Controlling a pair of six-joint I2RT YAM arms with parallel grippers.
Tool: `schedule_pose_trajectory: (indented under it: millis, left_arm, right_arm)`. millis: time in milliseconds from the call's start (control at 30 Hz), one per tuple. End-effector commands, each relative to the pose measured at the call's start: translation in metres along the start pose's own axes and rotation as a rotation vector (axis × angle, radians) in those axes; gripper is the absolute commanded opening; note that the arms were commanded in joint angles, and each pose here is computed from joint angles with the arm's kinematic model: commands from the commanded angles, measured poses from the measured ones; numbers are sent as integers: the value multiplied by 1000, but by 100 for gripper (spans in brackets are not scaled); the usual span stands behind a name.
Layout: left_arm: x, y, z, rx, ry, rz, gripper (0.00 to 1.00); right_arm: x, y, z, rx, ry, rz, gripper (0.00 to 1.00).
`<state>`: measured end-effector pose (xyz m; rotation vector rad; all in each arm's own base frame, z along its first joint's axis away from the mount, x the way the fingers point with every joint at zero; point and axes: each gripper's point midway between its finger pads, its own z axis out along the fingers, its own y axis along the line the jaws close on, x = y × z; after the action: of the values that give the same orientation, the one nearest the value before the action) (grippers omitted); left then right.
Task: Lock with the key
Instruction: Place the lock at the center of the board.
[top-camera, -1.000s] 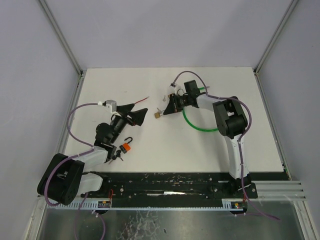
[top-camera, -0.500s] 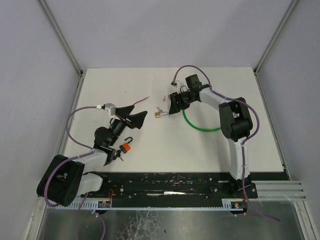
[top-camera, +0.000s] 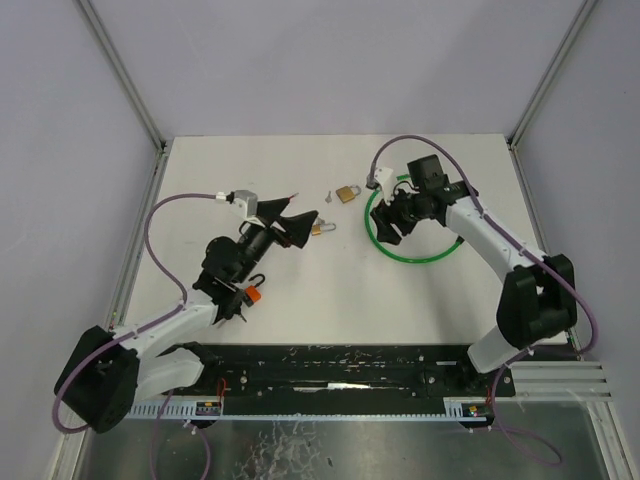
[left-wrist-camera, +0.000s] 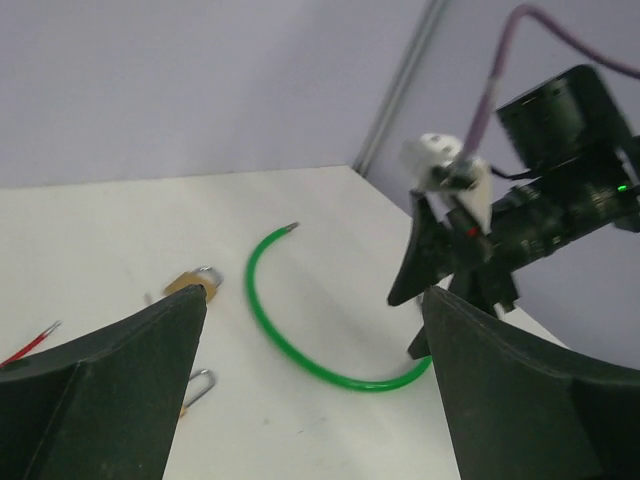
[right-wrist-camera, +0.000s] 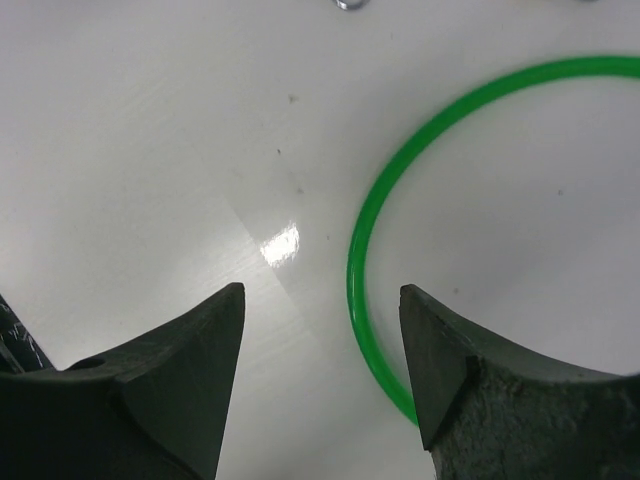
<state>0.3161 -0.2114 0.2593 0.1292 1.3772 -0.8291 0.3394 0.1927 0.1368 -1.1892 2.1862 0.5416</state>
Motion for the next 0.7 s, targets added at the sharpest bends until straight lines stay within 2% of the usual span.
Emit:
schedule_pose_trajectory:
  millis: [0,200,367,667]
  left_arm:
    - [-1,-7,3,-133,77,181,88]
    - [7,3,-4,-193,107,254,89]
    - [14,12,-6,-216,117,295,100]
    - [35,14,15,-217,238,317,100]
  right_arm:
    - [21,-10,-29,103,-5,-71,70]
    - [42,10,-23,31,-20,-93,69]
    - [49,7,-14,16,6,-90,68]
    - [77,-3,20,16,103,-20,67]
